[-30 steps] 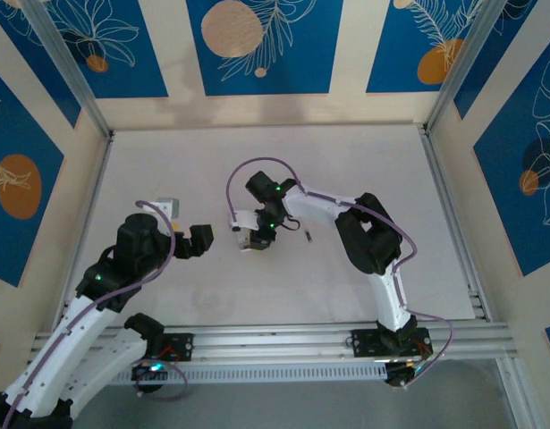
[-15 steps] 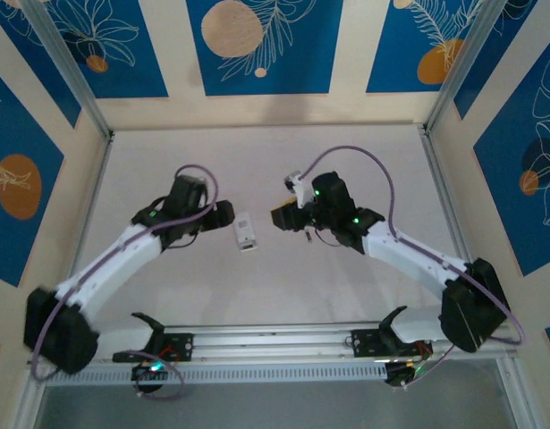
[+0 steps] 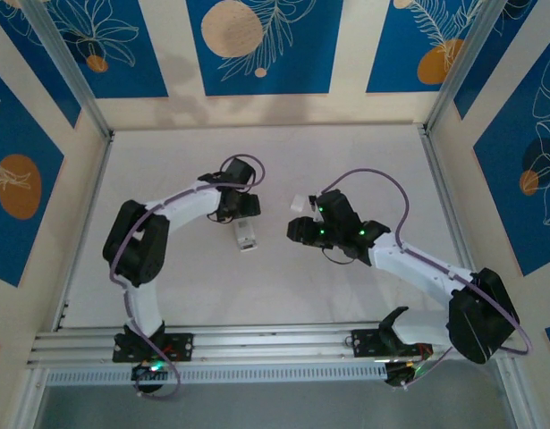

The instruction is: Load the batteries into the remote control

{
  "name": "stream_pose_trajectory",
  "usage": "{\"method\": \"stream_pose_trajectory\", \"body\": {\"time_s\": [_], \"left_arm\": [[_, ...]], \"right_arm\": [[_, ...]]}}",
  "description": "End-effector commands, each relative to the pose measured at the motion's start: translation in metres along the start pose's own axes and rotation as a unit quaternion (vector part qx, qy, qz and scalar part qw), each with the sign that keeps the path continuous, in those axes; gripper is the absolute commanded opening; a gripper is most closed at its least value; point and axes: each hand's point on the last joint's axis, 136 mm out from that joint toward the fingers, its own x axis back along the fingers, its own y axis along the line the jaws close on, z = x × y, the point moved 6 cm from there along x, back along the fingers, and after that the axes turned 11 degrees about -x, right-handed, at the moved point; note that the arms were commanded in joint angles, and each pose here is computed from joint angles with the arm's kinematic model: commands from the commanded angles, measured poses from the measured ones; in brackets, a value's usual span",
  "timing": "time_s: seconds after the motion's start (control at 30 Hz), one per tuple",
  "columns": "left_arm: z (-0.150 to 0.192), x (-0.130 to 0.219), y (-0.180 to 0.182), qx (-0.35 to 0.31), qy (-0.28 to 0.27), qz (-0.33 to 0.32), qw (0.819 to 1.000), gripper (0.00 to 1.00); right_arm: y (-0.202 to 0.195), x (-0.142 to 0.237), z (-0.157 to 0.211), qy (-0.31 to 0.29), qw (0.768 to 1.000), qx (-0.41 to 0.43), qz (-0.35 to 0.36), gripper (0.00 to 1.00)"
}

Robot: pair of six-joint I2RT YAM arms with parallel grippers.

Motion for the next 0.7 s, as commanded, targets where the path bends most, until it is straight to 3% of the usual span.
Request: {"method": "stream_pose_trajectory", "body": {"time_s": [0.0, 0.3, 0.67], "left_arm": [[-0.003, 0.000, 0.003, -0.017, 0.023, -0.044, 0.999, 0.77], [-0.001, -0.027, 0.001, -0.022, 0.052, -0.053, 0.997, 0.77], [0.002, -0.038, -0.004, -0.009, 0.057, -0.020, 0.998, 0.62]], "right_arm": [[-0.003, 0.005, 0.005, 0.000, 1.000, -0.010, 0.007, 0.43], [-0.006, 0.012, 0.007, 0.000, 1.000, -0.015, 0.010, 0.45], [0.007, 0.008, 0.012, 0.016, 1.000, -0.022, 0.010, 0.41]]}}
